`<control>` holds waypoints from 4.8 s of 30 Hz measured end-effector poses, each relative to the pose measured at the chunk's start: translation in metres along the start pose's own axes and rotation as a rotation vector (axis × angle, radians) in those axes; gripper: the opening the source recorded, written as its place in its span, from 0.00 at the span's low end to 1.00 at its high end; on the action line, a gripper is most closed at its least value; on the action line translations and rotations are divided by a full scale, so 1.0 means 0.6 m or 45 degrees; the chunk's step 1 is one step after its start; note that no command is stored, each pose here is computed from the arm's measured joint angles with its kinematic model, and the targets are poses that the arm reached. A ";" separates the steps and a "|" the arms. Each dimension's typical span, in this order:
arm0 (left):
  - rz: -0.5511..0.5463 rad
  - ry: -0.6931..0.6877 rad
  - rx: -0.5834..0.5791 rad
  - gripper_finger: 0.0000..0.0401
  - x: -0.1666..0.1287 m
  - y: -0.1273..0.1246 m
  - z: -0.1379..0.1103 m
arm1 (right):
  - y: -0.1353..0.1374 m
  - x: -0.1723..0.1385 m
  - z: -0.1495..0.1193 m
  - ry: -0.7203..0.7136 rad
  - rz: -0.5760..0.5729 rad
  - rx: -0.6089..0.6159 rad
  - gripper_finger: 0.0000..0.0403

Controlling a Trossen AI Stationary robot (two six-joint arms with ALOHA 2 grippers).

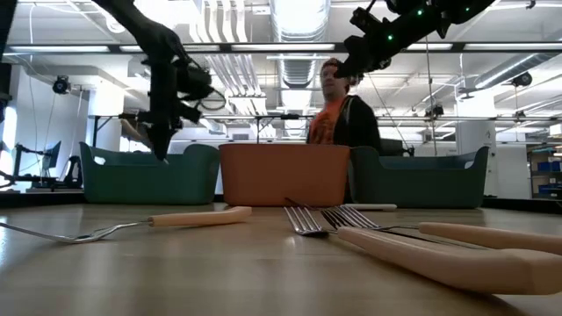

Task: Sort silverware by color (type)
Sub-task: Put the orange fork into the green bin, then put the white fork into the blue bin

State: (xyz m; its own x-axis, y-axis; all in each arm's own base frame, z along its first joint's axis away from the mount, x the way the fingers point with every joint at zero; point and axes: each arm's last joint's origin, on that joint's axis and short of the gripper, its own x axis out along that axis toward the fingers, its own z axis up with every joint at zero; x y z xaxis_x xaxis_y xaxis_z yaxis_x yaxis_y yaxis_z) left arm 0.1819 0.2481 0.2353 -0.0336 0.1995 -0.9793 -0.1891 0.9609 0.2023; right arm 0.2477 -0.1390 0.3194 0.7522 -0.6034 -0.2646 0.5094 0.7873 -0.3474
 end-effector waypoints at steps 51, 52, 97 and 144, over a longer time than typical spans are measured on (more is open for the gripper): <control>-0.084 0.007 -0.101 0.13 0.045 0.011 0.014 | 0.004 0.000 -0.008 0.064 0.023 0.028 0.09; -0.082 0.005 -0.101 0.13 0.045 0.012 0.014 | 0.004 0.000 -0.008 0.063 0.024 0.028 0.09; 0.203 -1.715 -0.021 0.09 -0.147 -0.229 -0.039 | 0.088 -0.030 0.041 -0.017 0.453 0.555 0.10; 0.144 -1.900 -0.158 0.09 -0.125 -0.241 -0.054 | 0.227 0.099 -0.129 1.021 0.577 -0.219 0.09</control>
State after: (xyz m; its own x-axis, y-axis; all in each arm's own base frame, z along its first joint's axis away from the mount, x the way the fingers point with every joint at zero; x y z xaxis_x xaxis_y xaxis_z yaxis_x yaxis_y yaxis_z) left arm 0.1798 0.0879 0.2795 0.9360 0.3499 -0.0377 -0.3362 0.9208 0.1978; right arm 0.3293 -0.0771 0.1867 0.3184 -0.2012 -0.9264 0.1211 0.9778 -0.1708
